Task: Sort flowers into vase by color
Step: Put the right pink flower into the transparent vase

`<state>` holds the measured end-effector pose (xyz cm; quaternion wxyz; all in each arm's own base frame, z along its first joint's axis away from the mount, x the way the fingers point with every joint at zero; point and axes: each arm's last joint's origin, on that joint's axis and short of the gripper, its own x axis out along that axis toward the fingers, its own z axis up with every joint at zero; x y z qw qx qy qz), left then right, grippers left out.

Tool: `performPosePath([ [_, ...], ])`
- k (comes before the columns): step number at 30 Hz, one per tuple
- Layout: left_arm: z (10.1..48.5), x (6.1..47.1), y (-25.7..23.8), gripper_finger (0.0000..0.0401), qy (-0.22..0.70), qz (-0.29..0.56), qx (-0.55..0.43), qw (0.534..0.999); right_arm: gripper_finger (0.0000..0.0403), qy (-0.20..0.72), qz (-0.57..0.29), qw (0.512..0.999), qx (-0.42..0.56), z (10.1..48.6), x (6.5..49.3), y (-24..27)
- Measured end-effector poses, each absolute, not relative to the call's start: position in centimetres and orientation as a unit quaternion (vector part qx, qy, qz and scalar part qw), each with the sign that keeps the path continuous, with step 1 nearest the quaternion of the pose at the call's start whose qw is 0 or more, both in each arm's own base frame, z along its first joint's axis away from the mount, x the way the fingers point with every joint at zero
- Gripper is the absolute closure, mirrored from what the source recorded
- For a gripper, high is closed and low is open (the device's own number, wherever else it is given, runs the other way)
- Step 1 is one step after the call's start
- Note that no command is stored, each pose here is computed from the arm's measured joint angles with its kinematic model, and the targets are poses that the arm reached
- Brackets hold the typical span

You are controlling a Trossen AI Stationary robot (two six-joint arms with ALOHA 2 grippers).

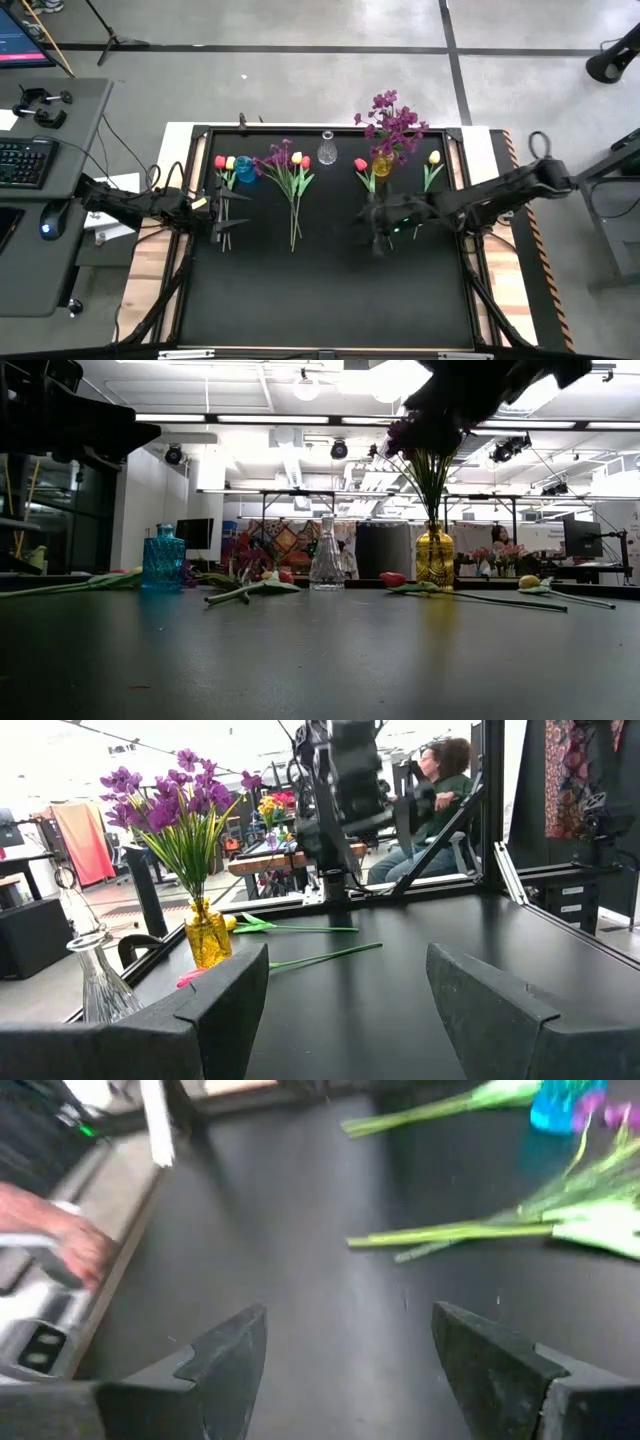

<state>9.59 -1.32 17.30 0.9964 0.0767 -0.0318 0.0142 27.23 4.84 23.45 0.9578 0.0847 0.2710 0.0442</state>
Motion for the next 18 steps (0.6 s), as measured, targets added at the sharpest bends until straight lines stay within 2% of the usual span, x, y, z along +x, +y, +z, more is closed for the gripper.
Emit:
performPosePath([
  [7, 17.3, 9.6, -1.3, 0.0139, -0.032, 0.014, 0.077, 0.996, 0.0132, 0.365, -0.041, 0.924, 0.104, 19.1, 28.4, 4.1],
  [14, 17.3, 9.6, -1.3, 0.0139, -0.032, 0.014, 0.077, 0.996, 0.0132, 0.421, -0.308, 0.842, 0.134, 17.3, 26.2, 1.3],
  [18, 17.3, 9.6, -1.3, 0.0139, -0.032, 0.014, 0.077, 0.996, 0.0132, 0.434, -0.361, 0.809, 0.162, 16.5, 25.8, 0.1],
])
